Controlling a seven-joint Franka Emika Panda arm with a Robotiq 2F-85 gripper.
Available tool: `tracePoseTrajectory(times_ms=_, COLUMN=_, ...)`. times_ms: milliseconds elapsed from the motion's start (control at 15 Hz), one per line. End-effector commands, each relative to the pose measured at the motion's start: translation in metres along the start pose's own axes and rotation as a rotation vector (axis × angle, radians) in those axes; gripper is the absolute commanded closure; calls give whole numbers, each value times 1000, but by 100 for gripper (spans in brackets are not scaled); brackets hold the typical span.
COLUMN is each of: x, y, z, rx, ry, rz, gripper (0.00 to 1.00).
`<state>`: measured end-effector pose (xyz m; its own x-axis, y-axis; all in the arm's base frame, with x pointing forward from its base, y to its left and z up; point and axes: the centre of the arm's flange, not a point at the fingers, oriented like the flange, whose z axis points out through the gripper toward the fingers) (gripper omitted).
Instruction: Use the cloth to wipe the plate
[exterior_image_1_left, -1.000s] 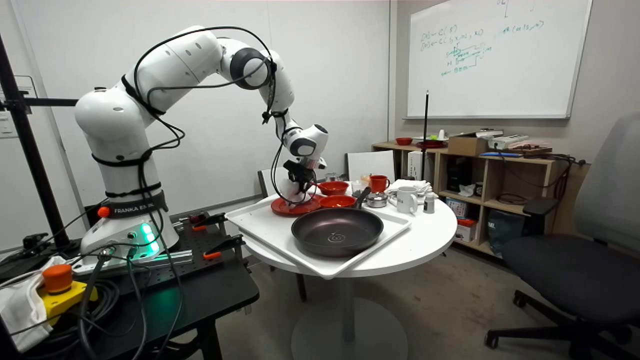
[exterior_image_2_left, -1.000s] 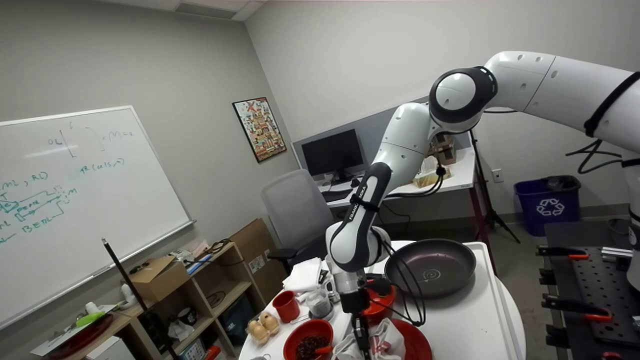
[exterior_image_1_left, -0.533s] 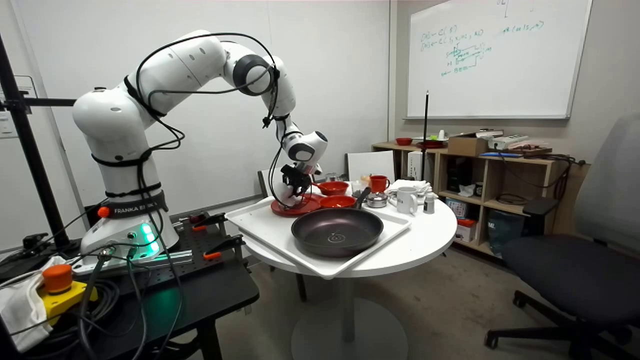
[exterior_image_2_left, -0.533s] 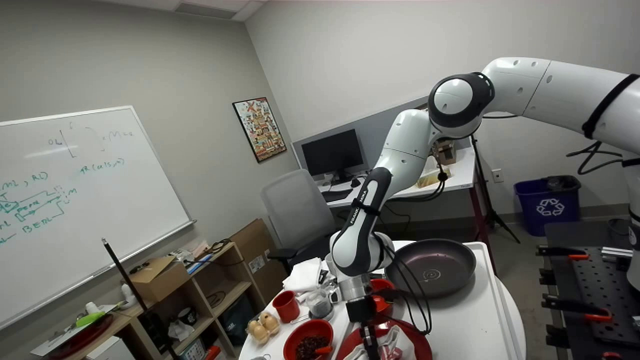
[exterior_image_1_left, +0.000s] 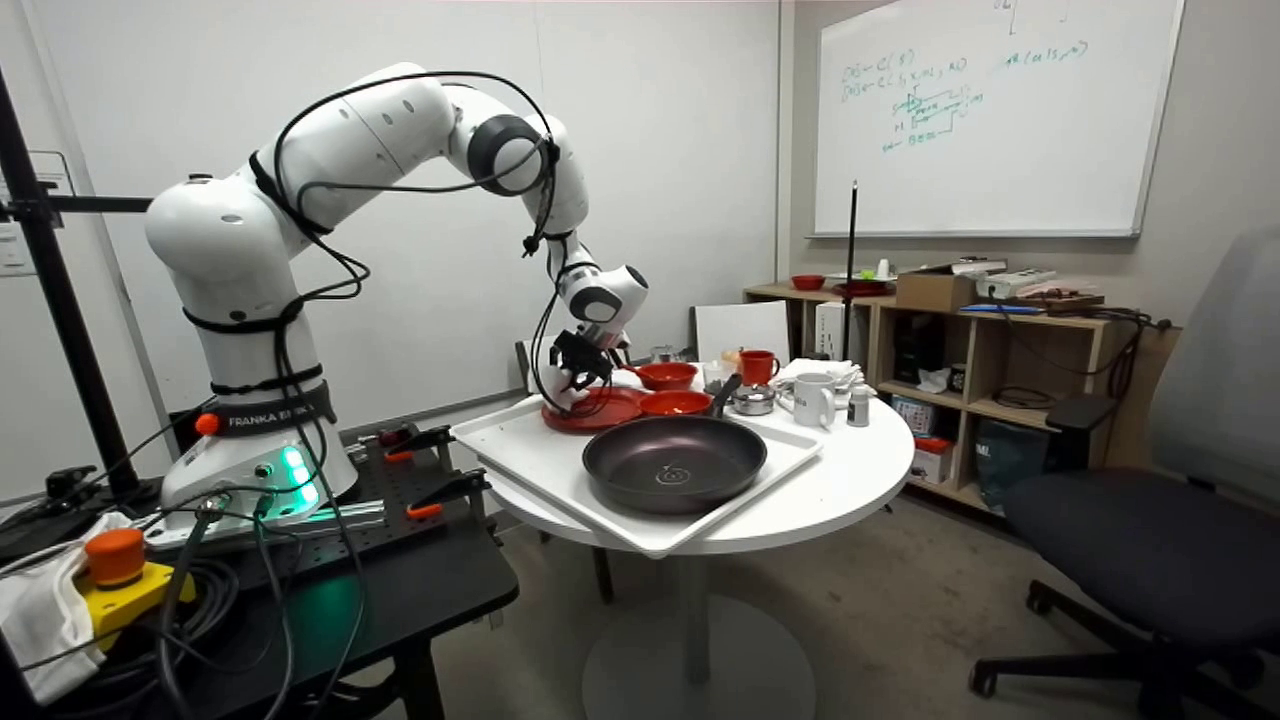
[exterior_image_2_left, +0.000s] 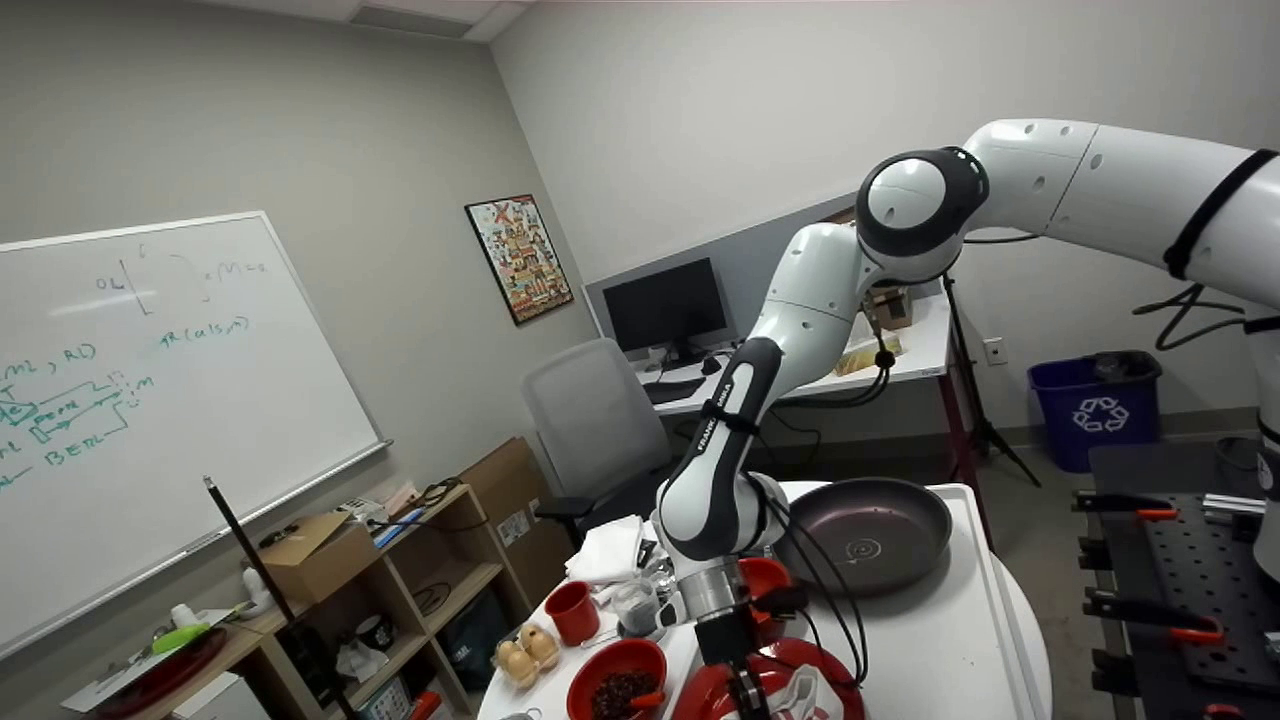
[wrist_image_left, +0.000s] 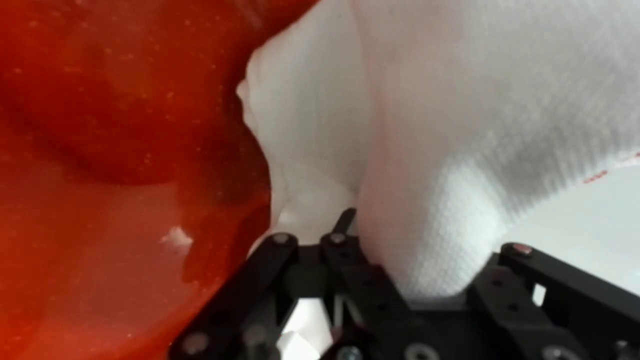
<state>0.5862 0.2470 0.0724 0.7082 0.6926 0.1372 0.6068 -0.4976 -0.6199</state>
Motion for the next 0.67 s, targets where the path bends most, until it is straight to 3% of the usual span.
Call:
tracePoseTrajectory(times_ms=0, x=7, y=-14, z=4, rx=58, ry=-2, rz=-72, gripper=90)
tracePoseTrajectory(times_ms=333, x=13, y=-42, z=13, rx=99, ry=-6, rz=-180, gripper=90)
tracePoseTrajectory(times_ms=600, x=9, y=-62, z=19, rx=81, ry=-9, rz=-208, gripper=90)
